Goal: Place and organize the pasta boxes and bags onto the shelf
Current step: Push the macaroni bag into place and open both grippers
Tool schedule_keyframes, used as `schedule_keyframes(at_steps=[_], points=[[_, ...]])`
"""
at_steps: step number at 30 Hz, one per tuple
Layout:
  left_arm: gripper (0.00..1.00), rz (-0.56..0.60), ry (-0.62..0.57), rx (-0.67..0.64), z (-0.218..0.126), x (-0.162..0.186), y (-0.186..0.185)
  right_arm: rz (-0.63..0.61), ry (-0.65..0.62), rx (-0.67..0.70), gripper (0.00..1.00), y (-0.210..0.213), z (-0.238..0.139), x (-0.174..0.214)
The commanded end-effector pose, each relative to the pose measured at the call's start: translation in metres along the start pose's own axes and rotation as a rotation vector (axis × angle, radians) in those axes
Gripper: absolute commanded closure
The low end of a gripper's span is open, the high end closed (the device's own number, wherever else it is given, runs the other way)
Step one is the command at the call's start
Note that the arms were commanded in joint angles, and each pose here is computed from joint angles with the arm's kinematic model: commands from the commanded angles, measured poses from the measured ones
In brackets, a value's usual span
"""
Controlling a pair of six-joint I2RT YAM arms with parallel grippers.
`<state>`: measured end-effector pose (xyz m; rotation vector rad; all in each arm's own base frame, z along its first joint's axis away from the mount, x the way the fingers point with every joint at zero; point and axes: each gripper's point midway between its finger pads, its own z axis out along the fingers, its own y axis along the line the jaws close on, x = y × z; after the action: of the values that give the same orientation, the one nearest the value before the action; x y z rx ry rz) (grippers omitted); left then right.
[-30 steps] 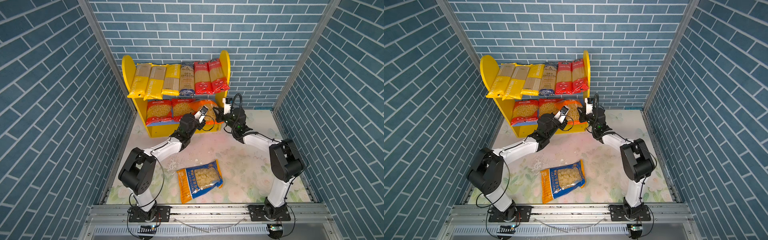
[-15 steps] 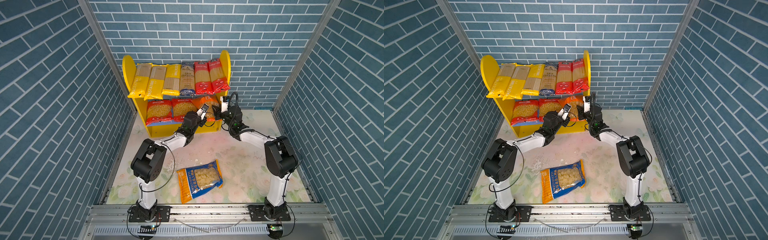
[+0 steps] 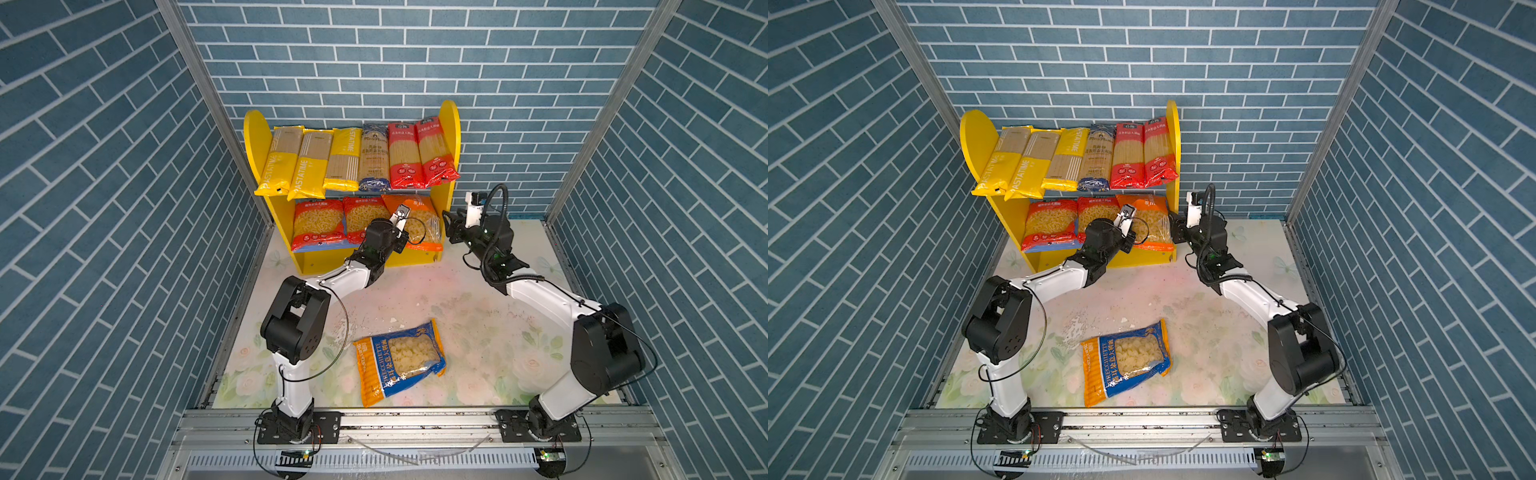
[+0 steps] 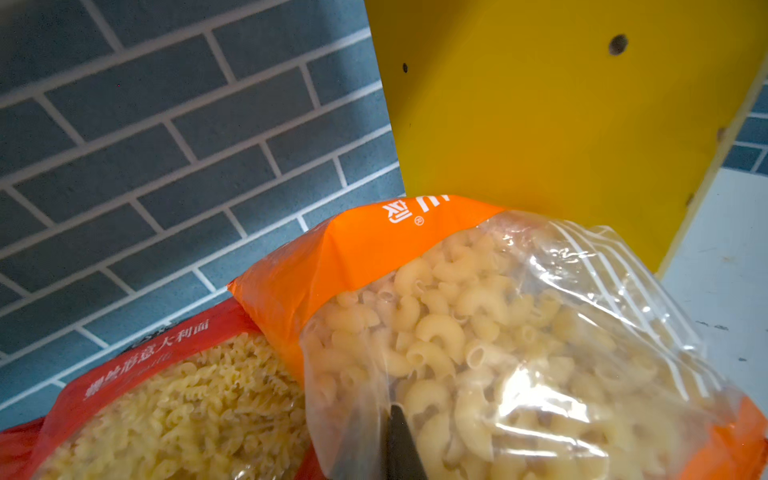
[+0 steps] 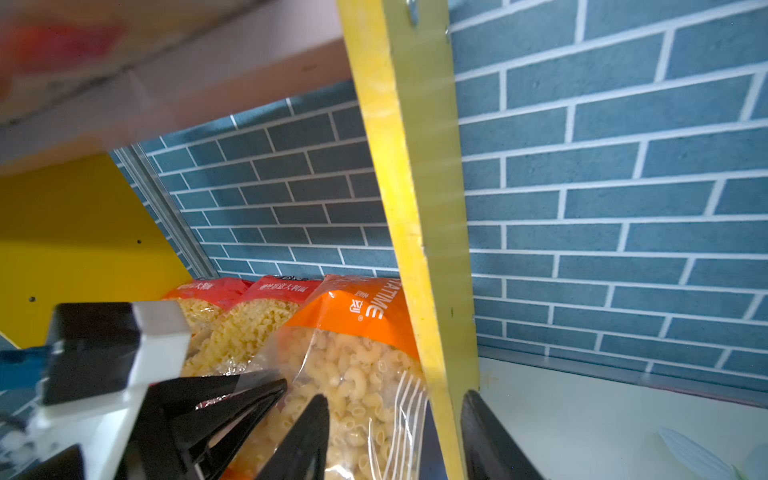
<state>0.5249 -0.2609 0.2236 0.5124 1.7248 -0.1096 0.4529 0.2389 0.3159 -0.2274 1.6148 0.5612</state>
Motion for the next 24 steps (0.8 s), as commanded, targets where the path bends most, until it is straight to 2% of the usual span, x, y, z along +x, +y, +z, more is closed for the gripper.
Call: schedule_keyframes(at_steps=[1,6,10,14,16,20,24], points=[[1.00,-0.194,0.015,-0.091,0.005,-0.005,0.024,0.103,0.081,0.039,0.49,-0.009,-0.017,0.032],[1.00,-0.356,0.015,-0.070,0.011,-0.021,0.019,0.279,0.135,0.030,0.52,-0.007,-0.039,0.059],[0.99,-0.388,0.068,-0.047,0.019,-0.007,0.009,0.457,0.192,0.021,0.54,-0.002,-0.042,0.087],[0.89,-0.374,0.150,-0.056,0.014,0.019,0.008,0.561,0.222,0.016,0.55,0.004,-0.030,0.107],[0.81,-0.372,0.156,-0.057,0.008,0.020,0.009,0.587,0.221,0.013,0.56,0.005,-0.022,0.111],[0.74,-0.349,0.157,-0.058,-0.003,0.013,0.014,0.636,0.239,0.023,0.58,0.005,0.000,0.124],[0.65,-0.349,0.160,-0.057,-0.010,0.011,0.017,0.681,0.222,0.023,0.66,0.003,0.019,0.133]])
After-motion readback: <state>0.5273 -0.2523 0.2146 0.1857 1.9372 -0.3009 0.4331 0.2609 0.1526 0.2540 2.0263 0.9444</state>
